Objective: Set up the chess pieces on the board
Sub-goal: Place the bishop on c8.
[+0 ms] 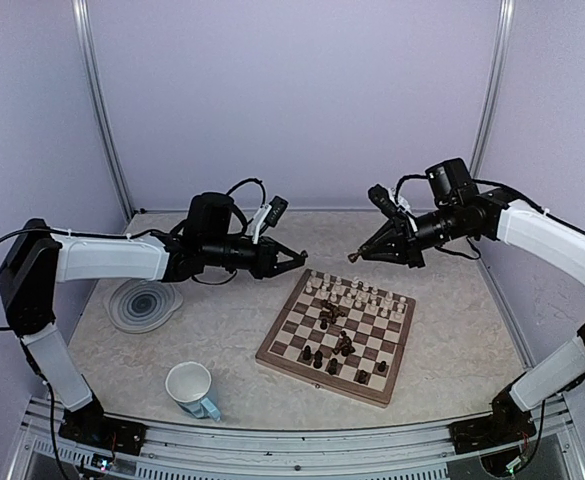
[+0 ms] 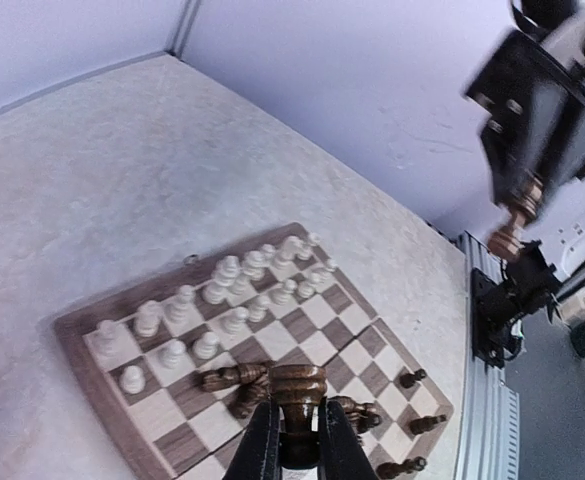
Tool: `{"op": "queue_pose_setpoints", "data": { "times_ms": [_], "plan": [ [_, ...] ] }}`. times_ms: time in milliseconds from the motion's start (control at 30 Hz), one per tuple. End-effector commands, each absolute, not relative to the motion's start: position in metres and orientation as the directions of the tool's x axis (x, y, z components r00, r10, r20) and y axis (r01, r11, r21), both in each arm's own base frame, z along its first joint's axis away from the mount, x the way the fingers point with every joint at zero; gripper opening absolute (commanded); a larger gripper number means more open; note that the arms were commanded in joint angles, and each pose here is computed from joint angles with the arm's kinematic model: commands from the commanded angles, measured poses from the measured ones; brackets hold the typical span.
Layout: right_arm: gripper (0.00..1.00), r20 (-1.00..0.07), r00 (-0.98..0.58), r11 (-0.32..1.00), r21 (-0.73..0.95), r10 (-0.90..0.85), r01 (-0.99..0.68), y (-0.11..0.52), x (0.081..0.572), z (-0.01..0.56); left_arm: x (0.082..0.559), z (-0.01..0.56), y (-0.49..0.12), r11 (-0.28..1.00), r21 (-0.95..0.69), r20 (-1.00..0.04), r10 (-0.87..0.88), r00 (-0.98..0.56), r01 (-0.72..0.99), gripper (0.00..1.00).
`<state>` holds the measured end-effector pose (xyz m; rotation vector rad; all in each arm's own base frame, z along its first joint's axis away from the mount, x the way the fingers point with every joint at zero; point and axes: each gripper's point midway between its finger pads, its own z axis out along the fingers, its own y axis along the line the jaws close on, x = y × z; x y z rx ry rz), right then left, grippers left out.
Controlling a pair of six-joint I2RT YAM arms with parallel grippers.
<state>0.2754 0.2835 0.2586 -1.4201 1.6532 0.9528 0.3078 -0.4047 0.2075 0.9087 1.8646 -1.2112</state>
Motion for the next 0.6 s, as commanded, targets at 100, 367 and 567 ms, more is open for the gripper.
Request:
{"op": "queue_pose_setpoints", "data": {
  "times_ms": [100, 367, 567],
  "plan": [
    [0.05, -0.714, 0.069, -0.041, -0.057, -0.696, -0.998, 0.274, 0.208, 0.197, 0.356, 0.222, -0.362, 0.454, -0.402, -0.866, 0.095, -0.492, 0.795, 0.07],
    [0.05, -0.569, 0.176, -0.193, -0.03, -0.804, -0.981, 0.291, 0.166, 0.144, 0.363, 0.223, -0.352, 0.492, -0.38, -0.87, 0.098, -0.483, 0.784, 0.07],
    [0.05, -0.478, 0.225, -0.249, -0.014, -0.849, -0.968, 0.292, 0.15, 0.118, 0.361, 0.224, -0.352, 0.486, -0.383, -0.868, 0.1, -0.486, 0.785, 0.07]
  ]
}}
